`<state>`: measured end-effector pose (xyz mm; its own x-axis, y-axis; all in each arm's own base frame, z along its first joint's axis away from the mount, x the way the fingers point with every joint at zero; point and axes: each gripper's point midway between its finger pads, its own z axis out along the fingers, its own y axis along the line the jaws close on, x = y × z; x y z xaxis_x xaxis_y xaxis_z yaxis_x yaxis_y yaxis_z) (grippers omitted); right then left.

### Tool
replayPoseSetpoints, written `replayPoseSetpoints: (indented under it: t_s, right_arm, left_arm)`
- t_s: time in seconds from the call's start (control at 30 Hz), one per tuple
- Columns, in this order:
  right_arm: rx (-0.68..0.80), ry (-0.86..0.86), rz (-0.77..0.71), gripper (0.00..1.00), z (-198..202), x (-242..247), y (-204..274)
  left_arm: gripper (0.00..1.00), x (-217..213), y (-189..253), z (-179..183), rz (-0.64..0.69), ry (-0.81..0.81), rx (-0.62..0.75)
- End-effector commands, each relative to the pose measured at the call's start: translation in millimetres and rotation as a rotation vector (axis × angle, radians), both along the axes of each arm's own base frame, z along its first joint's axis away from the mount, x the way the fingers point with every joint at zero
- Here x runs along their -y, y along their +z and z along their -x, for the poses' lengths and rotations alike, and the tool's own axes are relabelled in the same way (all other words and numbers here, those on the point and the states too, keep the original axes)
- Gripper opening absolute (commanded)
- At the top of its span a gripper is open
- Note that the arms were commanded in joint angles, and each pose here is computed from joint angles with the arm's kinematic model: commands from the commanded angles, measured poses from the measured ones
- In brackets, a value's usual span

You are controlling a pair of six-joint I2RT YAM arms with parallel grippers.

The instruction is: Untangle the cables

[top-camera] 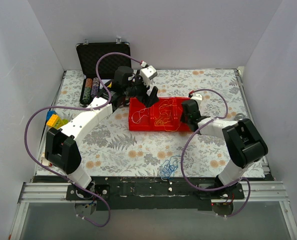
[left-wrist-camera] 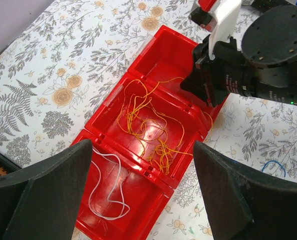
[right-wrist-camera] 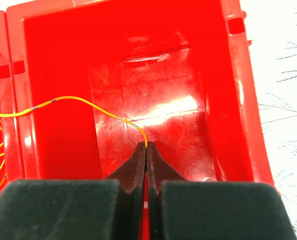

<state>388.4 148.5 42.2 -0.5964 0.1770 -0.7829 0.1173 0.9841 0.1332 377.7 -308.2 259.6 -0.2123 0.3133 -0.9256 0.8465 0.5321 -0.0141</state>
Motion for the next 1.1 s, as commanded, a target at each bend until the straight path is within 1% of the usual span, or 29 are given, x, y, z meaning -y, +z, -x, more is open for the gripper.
replayPoseSetpoints:
  t_s: [0.0,0.13,0.23,0.37,0.53,0.7,0.8,1.0,1.07]
  right_arm:
    - [0.169,-0.021,-0.042,0.01,-8,4,50]
    - [0.277,0.032,-0.084,0.01,-1,-7,88]
    - [0.342,0.088,-0.112,0.01,9,-26,113]
    - [0.374,0.164,-0.141,0.01,20,-57,129]
    - [0.34,0.239,-0.169,0.01,22,-93,120]
    - [0.275,0.254,-0.153,0.01,6,-113,99]
    - [0.215,0.24,-0.11,0.01,-4,-119,83]
    - [0.137,0.166,-0.035,0.01,-28,-122,67]
    - [0.094,0.155,-0.002,0.02,-30,-121,59]
  left_arm:
    - [0.81,-1,23,5,0.04,-0.012,0.041]
    - [0.81,-1,27,5,0.048,-0.009,0.046]
    - [0.8,-1,30,4,0.052,-0.002,0.052]
    - [0.8,-2,31,2,0.053,0.007,0.058]
    - [0.8,-4,33,3,0.056,0.012,0.063]
    - [0.8,-6,36,4,0.056,0.018,0.073]
    - [0.8,-8,36,5,0.054,0.018,0.075]
    - [0.8,-11,38,5,0.053,0.017,0.085]
    - [0.8,-12,40,5,0.054,0.019,0.088]
